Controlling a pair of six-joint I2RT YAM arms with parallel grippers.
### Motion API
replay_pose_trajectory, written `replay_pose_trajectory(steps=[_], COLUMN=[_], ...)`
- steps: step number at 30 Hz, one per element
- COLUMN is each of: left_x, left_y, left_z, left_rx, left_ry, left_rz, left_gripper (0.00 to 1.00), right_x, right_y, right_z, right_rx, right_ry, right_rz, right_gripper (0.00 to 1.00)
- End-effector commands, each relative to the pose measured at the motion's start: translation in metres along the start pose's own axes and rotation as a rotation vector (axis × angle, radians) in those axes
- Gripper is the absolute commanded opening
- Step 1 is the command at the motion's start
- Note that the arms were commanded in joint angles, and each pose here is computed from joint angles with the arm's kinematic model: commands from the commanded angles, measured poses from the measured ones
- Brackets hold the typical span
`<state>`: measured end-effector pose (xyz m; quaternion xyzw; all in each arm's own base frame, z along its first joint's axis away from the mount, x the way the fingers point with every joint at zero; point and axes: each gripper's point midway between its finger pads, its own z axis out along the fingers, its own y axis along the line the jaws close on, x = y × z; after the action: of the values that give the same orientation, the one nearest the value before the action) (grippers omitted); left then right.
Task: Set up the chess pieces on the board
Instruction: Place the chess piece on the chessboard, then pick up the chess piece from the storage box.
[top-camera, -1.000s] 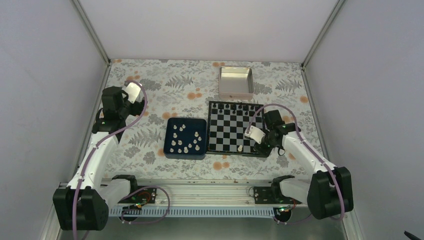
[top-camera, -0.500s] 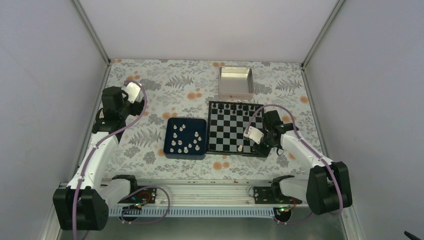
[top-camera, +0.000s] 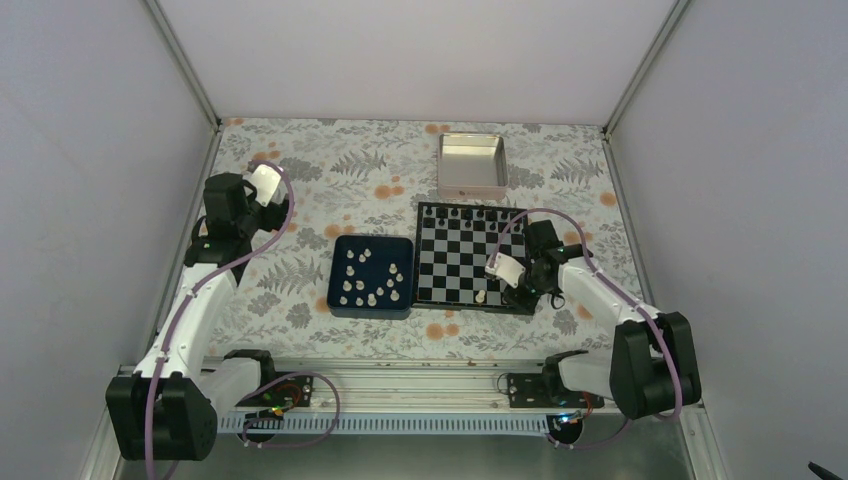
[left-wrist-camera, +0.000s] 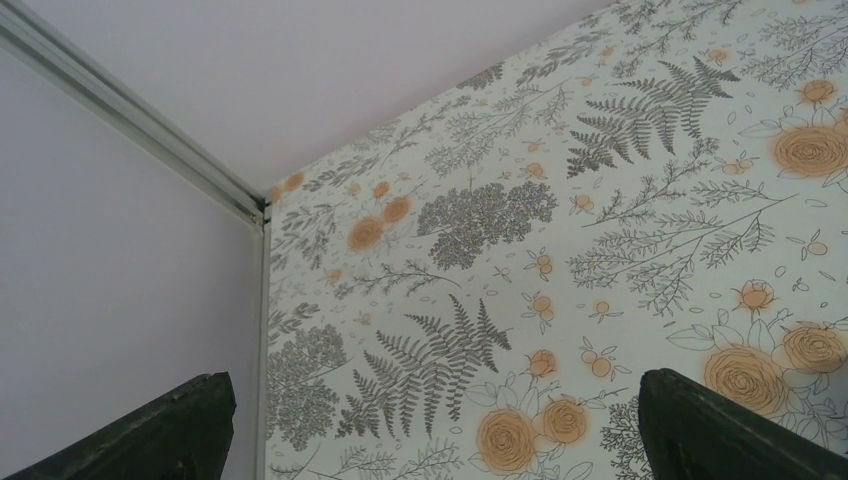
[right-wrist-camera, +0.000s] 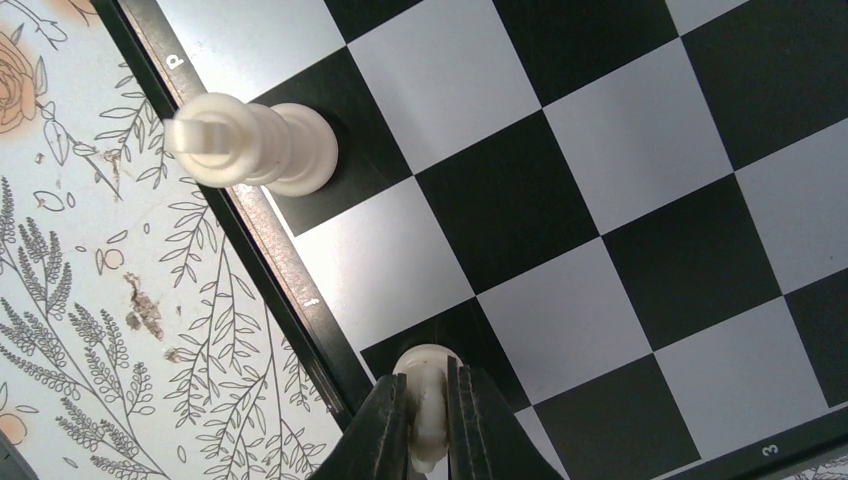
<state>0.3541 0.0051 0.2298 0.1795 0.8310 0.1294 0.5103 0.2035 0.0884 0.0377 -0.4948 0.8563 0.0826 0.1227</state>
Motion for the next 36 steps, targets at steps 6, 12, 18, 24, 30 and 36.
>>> replay_pose_trajectory(steps=[6, 12, 18, 24, 30, 36], left_x=[-0.004, -0.006, -0.008, -0.013, -0.013, -0.01], left_y=[0.004, 0.006, 0.008, 0.008, 0.006, 0.003], left_z=[0.0, -0.002, -0.002, -0.002, -0.002, -0.001], left_rx=[-0.01, -0.015, -0.023, -0.019, -0.006, 0.003], left_ry=[-0.005, -0.01, -0.015, -0.027, -0.031, -0.032], left_rz=[-0.002, -0.001, -0.001, -0.012, -0.02, -0.026], left_gripper=[1.0, 1.0, 1.0, 1.0, 1.0, 1.0], right_x=[0.001, -0.013, -0.061, -0.146, -0.221, -0.269], right_y=[-0.003, -0.012, -0.028, -0.032, -0.008, 0.036], right_z=[-0.003, -0.024, -0.074, -0.131, -0.122, -0.062], right_rx=[0.021, 0.068, 0.103, 0.123, 0.091, -0.006], right_ry=[-0.006, -0.046, -0.154, -0.295, -0.275, -0.201], right_rz=[0.01, 0.003, -0.024, -0.098, -0.228, -0.36], right_gripper=[0.16, 0.33, 0.45, 0.47, 0.5, 0.49])
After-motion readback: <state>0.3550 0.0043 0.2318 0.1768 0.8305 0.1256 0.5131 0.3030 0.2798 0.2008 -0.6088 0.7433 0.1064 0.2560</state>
